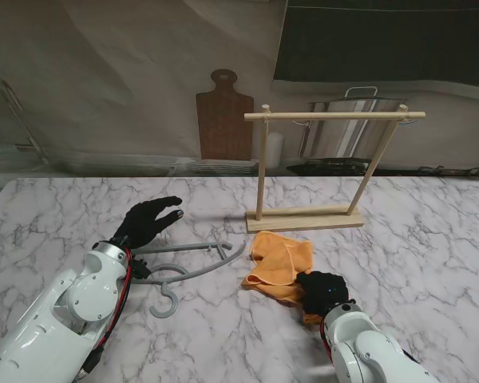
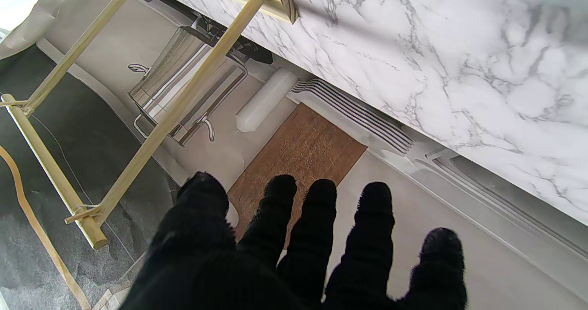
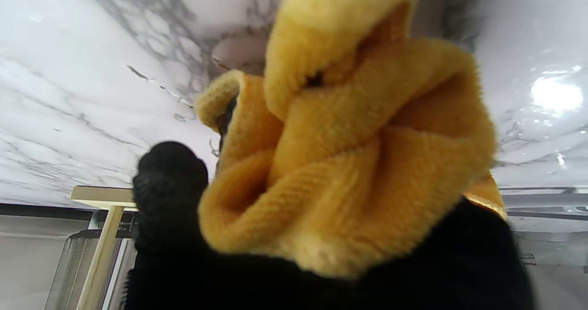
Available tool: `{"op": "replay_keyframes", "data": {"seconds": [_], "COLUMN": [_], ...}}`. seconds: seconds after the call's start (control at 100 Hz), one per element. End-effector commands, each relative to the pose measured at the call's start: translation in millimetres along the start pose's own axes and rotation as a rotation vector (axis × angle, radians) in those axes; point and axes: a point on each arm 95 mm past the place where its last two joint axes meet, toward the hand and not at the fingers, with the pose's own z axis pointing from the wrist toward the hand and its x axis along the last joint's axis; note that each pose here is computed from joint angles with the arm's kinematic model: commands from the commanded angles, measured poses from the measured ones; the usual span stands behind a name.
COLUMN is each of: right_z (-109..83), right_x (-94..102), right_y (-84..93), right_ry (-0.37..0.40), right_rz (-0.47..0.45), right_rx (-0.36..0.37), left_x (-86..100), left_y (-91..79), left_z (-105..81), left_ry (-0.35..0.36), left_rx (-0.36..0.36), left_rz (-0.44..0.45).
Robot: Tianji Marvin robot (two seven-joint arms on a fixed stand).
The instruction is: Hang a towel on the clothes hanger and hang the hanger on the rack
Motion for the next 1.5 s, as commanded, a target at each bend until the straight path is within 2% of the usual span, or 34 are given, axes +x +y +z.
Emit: {"op": "replay_keyframes", "data": {"seconds": [0.0,0.21,0.5,0.71,0.93,1.11,1.25,1.49], "right_z": [-9.5,-20.3,-42.7,-55.9,-65.2,-72.4,-76.3,-71.4], "right_x": [1.9,1.7,-4.6,-17.3,-32.7,-42.1,-44.7,-43.0], "right_y": [-21.0,2.5,50.7,94.3,139.0,168.2,176.9,160.4], "right_ry": [0.006,0.020,0.032,0.026,0.007,-0.027,-0.046,-0.063], "right_rz": [0.013,0.131,0.261,0.312,0.307,0.306,0.326,0.321], "right_rx": [0.074,0.054,-0.017,-0.150,-0.303,-0.448,-0.509,-0.467], "left_x": [1.8,2.0,2.2,2.8,4.3,2.5,-2.9,-22.3], "left_y": [1.9,1.9,2.6,3.0,2.8,-7.1,-16.1,-20.9], "left_z": [-0.3,-0.2,-0.4,0.5,3.7,7.9,8.8,2.6], "left_ry": [0.002,0.003,0.004,0.005,0.011,0.032,0.038,0.006], "left_rx": [-0.011,-0.013,-0.020,-0.023,-0.039,-0.080,-0.118,-0.178], "left_rz": [-0.003,-0.001,0.001,0.002,0.009,0.097,0.161,0.230]}}
